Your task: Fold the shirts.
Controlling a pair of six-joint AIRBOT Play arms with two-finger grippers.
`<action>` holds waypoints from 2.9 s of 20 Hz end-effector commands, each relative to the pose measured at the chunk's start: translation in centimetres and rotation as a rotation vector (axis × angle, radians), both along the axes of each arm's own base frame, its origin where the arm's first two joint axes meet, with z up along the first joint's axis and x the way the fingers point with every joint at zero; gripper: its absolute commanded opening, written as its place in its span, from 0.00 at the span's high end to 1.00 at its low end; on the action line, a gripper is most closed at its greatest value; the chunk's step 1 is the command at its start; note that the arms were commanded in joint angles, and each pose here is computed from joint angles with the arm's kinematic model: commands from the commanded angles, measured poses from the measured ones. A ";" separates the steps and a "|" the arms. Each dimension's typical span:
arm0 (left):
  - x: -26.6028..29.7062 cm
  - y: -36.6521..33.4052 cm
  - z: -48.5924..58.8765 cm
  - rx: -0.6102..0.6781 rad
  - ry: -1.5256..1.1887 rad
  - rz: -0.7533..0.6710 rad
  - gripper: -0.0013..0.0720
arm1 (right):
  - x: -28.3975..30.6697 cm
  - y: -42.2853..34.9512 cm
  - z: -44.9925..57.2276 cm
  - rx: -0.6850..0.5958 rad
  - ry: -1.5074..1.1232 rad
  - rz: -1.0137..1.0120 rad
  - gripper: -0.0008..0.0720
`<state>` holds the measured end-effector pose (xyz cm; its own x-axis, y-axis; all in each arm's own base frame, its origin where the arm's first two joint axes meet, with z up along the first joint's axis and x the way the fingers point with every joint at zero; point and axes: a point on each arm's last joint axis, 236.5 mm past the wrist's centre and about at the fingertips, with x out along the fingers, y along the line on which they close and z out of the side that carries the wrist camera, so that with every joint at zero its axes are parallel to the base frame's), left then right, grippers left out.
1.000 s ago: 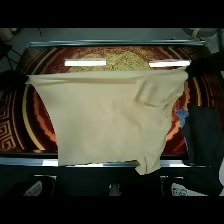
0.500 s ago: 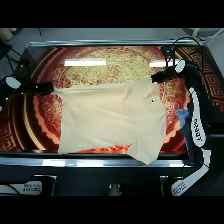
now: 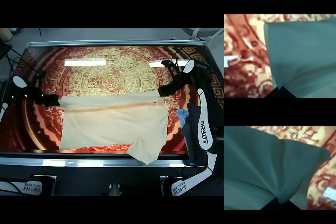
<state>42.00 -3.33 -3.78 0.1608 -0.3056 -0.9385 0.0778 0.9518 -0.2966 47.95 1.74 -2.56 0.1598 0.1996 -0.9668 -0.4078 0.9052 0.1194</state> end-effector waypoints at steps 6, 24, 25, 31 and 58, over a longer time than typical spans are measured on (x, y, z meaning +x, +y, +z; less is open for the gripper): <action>-5.7 -0.3 -4.7 0.059 0.183 -0.079 0.95 | -9.0 0.5 -6.4 0.022 0.332 -0.002 0.96; -18.6 0.0 -4.9 -0.100 0.404 0.072 0.16 | -18.7 -5.2 -1.6 0.042 0.294 -0.088 0.33; -20.4 -0.6 -5.6 -0.115 0.421 0.061 0.16 | -20.0 -4.6 -2.5 0.052 0.302 -0.095 0.33; -22.9 -2.5 -7.2 -0.174 0.415 0.094 0.16 | -22.4 -3.2 -3.5 0.091 0.337 -0.057 0.42; -17.3 -2.1 -1.8 -0.135 0.064 0.071 0.95 | -23.1 1.3 -3.3 0.249 0.195 -0.055 0.97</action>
<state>22.40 -5.14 -9.24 0.0034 -0.4151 -0.9098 -0.0701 0.9074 -0.4143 22.82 2.73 -9.39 -0.0441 0.4039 -0.9138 -0.2251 0.8871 0.4029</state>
